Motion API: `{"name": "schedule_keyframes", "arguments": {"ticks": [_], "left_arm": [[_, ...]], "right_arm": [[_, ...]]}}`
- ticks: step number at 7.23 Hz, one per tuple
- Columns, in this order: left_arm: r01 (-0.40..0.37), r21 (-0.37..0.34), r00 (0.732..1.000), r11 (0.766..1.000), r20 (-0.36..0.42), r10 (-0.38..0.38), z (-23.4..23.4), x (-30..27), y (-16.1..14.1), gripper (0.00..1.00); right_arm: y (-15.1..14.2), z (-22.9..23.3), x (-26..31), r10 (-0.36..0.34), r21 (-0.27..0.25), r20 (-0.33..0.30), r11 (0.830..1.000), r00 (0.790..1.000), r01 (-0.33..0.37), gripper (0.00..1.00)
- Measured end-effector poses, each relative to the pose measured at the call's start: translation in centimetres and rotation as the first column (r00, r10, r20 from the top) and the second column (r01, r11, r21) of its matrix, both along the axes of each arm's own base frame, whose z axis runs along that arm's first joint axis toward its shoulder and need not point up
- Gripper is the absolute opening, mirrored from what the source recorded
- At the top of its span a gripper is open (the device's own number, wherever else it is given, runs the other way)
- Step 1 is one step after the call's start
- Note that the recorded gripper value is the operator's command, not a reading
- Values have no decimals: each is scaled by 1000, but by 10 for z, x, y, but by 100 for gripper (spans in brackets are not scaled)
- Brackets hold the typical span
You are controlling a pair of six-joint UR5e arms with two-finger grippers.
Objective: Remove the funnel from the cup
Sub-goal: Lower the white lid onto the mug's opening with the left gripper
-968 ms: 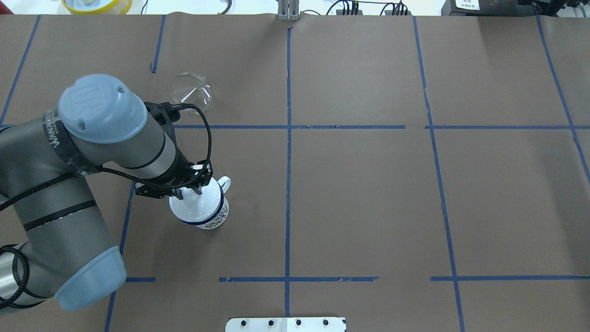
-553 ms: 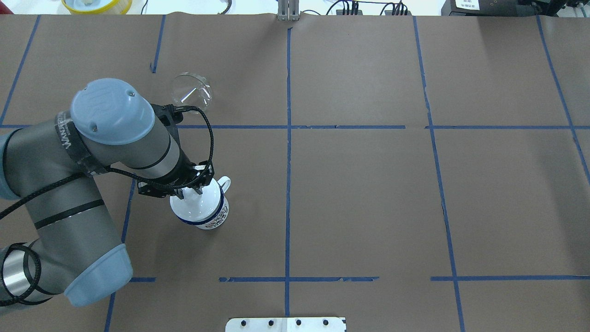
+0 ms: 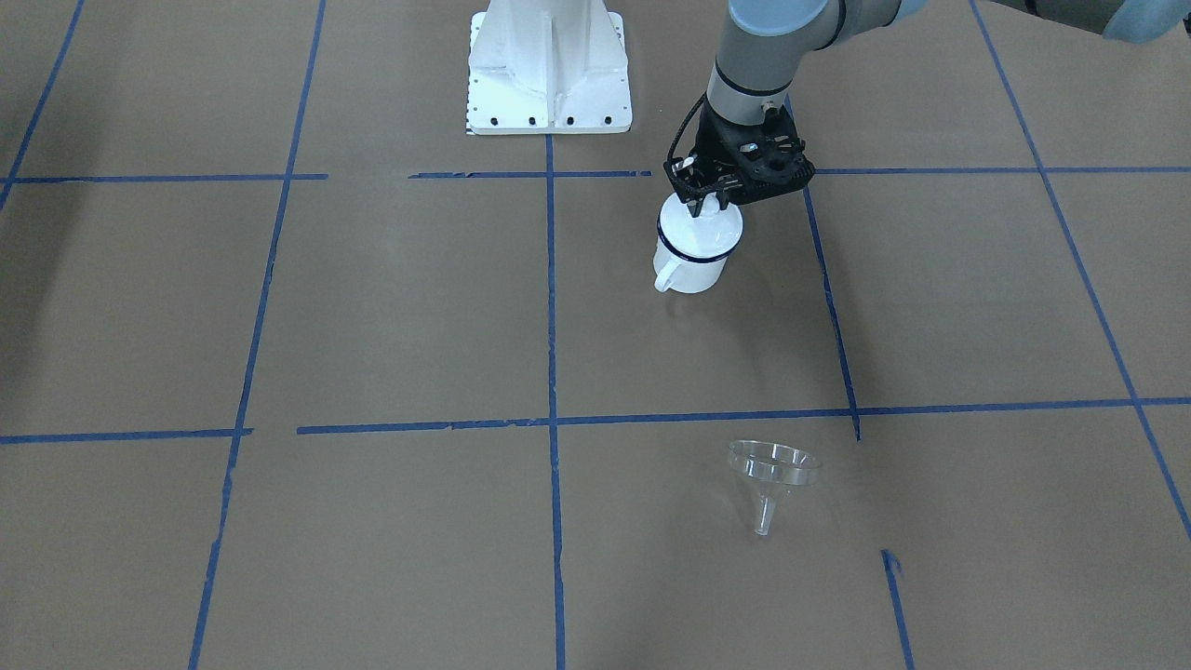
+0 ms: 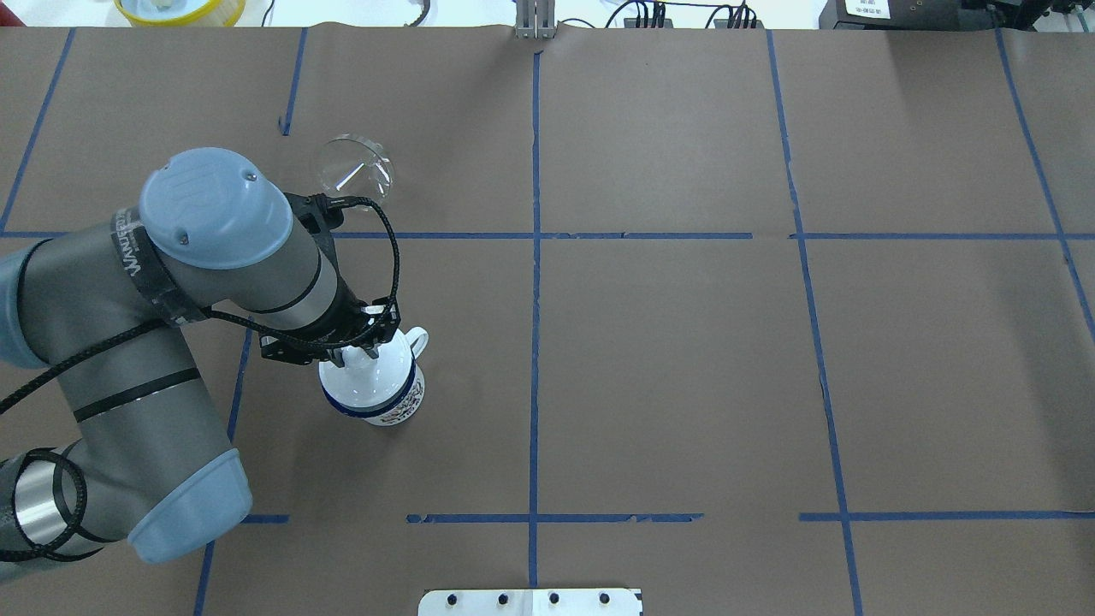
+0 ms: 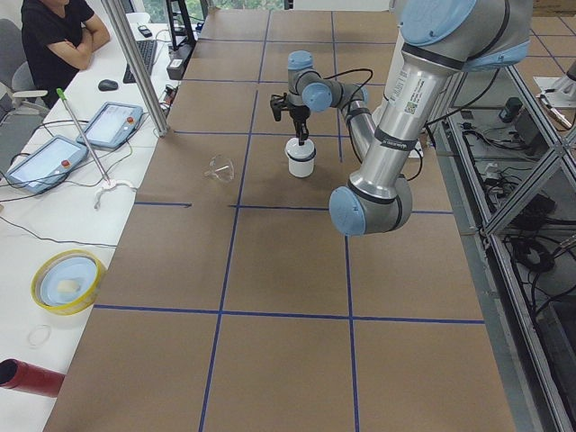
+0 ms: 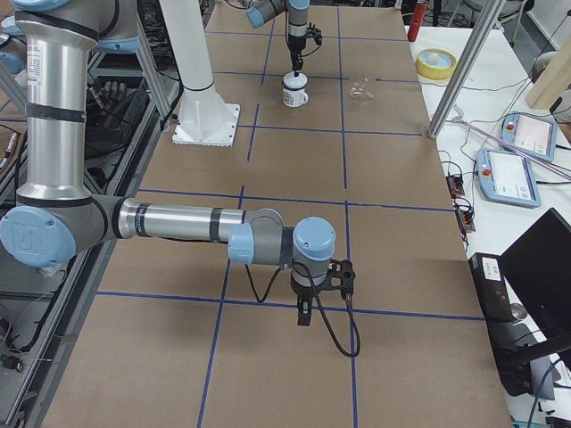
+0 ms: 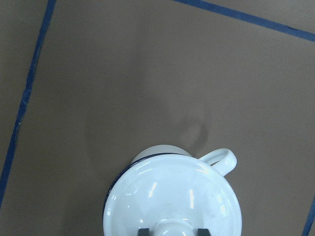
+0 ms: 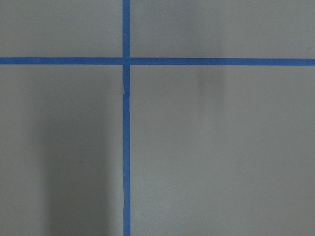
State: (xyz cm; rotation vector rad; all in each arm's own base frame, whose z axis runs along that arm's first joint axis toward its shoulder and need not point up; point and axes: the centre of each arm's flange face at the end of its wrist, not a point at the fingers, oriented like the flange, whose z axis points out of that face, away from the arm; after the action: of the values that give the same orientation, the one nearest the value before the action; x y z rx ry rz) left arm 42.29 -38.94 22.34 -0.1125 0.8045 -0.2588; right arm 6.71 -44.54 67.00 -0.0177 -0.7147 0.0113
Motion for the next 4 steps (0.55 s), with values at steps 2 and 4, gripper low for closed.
{"name": "schedule_keyframes", "arguments": {"ticks": [2, 4], "left_arm": [[-1, 0, 1000, 1000, 2, 1, 1, 0, 0, 0], [-2, 0, 1000, 1000, 3, 2, 2, -1, 0, 0]], "right_arm": [[0, 0, 0, 0, 0, 0, 1000, 1000, 0, 100], [0, 0, 0, 0, 0, 0, 1000, 1000, 0, 100]]}}
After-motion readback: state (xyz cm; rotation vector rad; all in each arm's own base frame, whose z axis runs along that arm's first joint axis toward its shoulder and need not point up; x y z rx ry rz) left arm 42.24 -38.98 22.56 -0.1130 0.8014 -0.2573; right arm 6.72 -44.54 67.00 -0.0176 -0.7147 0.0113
